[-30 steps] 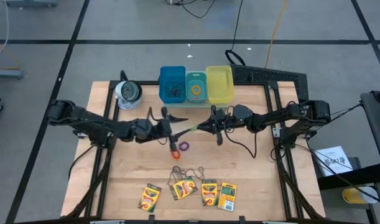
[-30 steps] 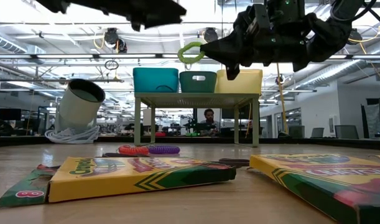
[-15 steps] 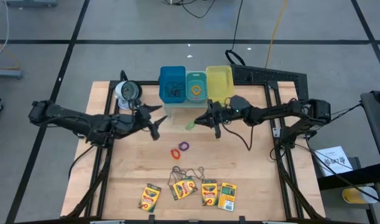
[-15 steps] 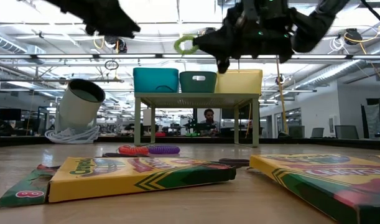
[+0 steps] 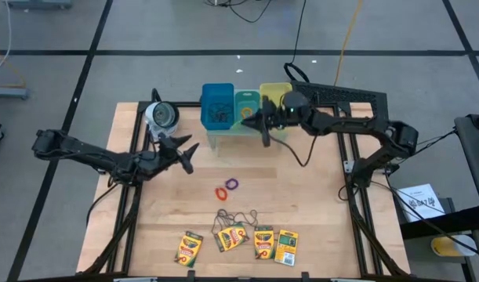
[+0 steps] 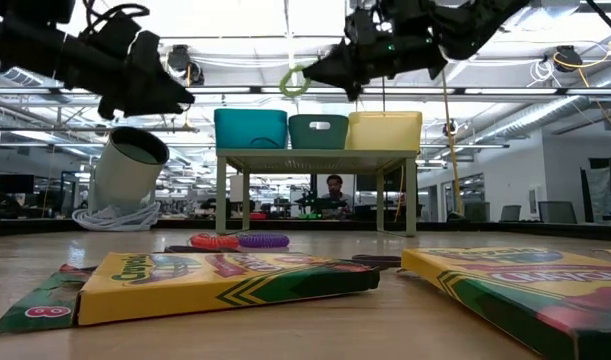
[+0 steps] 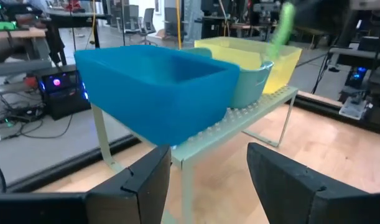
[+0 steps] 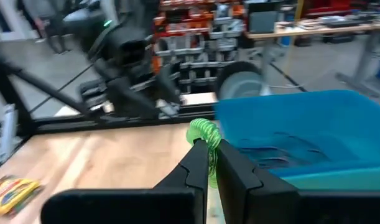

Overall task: Pick & Place Office Desk Supplies
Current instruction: Put the green spring keychain into the green bin on the shelf, then put the purple rubber band into the blue bin on the shelf

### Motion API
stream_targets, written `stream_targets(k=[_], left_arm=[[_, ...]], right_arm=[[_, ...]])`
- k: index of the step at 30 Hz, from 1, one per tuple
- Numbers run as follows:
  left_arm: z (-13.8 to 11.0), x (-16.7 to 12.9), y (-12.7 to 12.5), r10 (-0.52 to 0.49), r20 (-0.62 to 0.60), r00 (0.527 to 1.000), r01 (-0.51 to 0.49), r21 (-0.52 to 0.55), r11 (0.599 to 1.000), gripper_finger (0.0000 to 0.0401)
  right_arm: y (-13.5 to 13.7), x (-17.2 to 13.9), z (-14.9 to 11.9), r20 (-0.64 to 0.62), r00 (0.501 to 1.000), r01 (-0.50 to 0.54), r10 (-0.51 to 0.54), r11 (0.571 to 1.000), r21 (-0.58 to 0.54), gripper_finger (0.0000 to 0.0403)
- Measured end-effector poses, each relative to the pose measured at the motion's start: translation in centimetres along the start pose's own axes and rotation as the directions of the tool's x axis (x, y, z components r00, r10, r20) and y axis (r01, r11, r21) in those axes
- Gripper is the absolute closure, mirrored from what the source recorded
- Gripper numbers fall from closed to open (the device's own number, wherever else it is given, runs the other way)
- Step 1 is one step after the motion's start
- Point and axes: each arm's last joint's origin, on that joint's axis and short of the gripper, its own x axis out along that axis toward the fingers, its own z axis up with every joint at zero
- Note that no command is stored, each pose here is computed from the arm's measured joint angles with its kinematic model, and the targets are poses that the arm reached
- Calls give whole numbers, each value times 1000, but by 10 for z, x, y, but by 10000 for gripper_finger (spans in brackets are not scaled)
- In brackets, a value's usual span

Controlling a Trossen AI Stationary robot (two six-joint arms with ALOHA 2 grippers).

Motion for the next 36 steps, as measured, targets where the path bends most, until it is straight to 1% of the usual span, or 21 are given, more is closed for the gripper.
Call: stream_targets(k=[3, 8, 10, 14, 16, 19, 22, 27, 30, 33, 36], left_arm=[[-4, -1, 2, -1, -5, 1000, 1, -22, 1000, 183], [-4, -1, 2, -1, -2, 1000, 1, -31, 1000, 183], [-4, -1, 2, -1, -2, 1000, 1, -32, 1000, 183], [-4, -1, 2, -1, -2, 1000, 1, -32, 999, 183], [-4, -1, 2, -1, -2, 1000, 1, -32, 999, 183], [-4, -1, 2, -1, -2, 1000, 0, -33, 999, 183], [-4, -1, 2, 0, -2, 1000, 0, -35, 999, 183], [-4, -1, 2, 0, -3, 1000, 0, -38, 999, 182], [-4, -1, 2, 0, -3, 1000, 0, -62, 998, 182], [-4, -1, 2, 0, -3, 1000, 0, -85, 996, 182], [-4, -1, 2, 0, -4, 1000, 0, -87, 996, 182]], right_arm=[[-17, -8, 1, 7, 998, 55, -55, 998, 14, 392], [-41, -20, -1, -17, 974, 225, -224, 974, 37, 392], [-47, -23, -3, -29, 969, 247, -246, 968, 44, 392], [-52, -26, -4, -40, 966, 258, -256, 964, 67, 391], [-52, -26, -4, -40, 966, 259, -257, 963, 67, 386], [-52, -26, -4, -39, 966, 259, -257, 964, 58, 366], [-51, -26, -4, -45, 966, 256, -254, 966, 46, 334], [-51, -26, -6, -56, 967, 253, -250, 965, 70, 275], [-48, -24, -6, -60, 970, 238, -234, 969, 70, 250], [-39, -23, -3, -52, 987, 152, -150, 987, 42, 235], [-25, -21, 5, -25, 997, 79, -79, 997, -4, 230]])
